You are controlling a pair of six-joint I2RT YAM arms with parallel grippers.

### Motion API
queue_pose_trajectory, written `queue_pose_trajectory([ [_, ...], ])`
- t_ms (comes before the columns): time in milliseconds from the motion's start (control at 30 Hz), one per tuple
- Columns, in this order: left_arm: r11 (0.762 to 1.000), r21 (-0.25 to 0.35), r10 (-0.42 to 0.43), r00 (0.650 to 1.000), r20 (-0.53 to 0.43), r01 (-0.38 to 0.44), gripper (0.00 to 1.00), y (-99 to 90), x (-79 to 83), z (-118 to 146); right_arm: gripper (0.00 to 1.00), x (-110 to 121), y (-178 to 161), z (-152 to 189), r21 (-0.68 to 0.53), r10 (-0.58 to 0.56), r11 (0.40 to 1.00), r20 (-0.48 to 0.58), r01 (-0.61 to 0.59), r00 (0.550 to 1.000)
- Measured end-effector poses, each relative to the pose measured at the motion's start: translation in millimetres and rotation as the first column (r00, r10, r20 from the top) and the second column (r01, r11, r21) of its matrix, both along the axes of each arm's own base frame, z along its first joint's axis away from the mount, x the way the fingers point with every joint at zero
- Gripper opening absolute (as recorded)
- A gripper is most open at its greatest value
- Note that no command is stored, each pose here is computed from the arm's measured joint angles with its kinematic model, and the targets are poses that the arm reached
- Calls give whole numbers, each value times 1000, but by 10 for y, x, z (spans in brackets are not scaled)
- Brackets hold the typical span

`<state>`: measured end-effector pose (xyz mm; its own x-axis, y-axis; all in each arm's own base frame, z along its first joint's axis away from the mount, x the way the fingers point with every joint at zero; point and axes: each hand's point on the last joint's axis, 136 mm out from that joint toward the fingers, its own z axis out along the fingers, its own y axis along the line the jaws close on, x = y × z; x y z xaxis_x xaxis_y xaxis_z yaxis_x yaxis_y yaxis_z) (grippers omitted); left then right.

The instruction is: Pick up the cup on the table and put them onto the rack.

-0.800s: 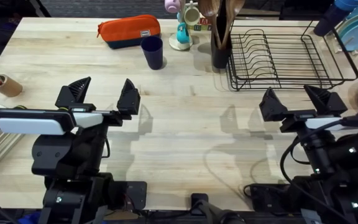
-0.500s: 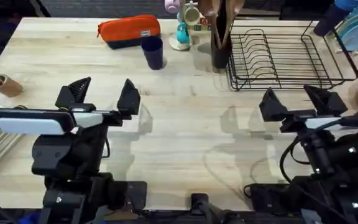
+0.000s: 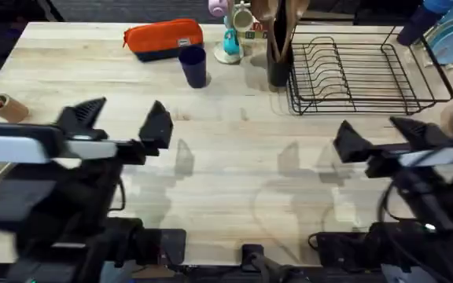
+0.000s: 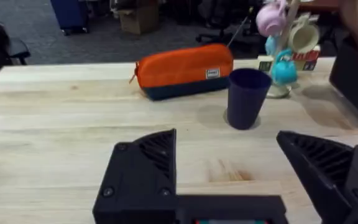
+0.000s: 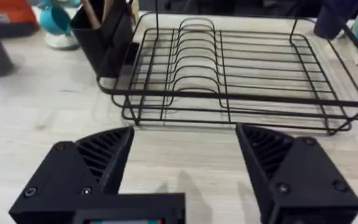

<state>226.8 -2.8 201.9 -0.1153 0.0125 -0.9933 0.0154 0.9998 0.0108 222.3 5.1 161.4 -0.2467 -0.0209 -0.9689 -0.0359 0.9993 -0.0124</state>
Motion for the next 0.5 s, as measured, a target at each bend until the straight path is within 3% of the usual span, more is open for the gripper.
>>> queue_pose_trajectory([
  [133,1000,7,-1,1000,-25,1,993,0,-122,337,996,-168,6,411,1,3,1000,-3,-3,1000],
  [167,1000,8,-8,998,-64,8,993,-10,-170,565,995,-288,15,639,2,7,1000,-39,-7,999],
  [300,999,2,-42,990,-134,43,993,-70,-191,880,996,-409,24,835,5,12,1000,-140,-12,990],
  [333,998,-7,-61,977,-204,61,993,-103,-186,1063,996,-477,29,967,8,15,1000,-219,-13,976],
  [500,997,-24,-79,933,-351,76,993,-135,-144,1243,997,-485,34,1187,11,18,1000,-321,-15,947],
])
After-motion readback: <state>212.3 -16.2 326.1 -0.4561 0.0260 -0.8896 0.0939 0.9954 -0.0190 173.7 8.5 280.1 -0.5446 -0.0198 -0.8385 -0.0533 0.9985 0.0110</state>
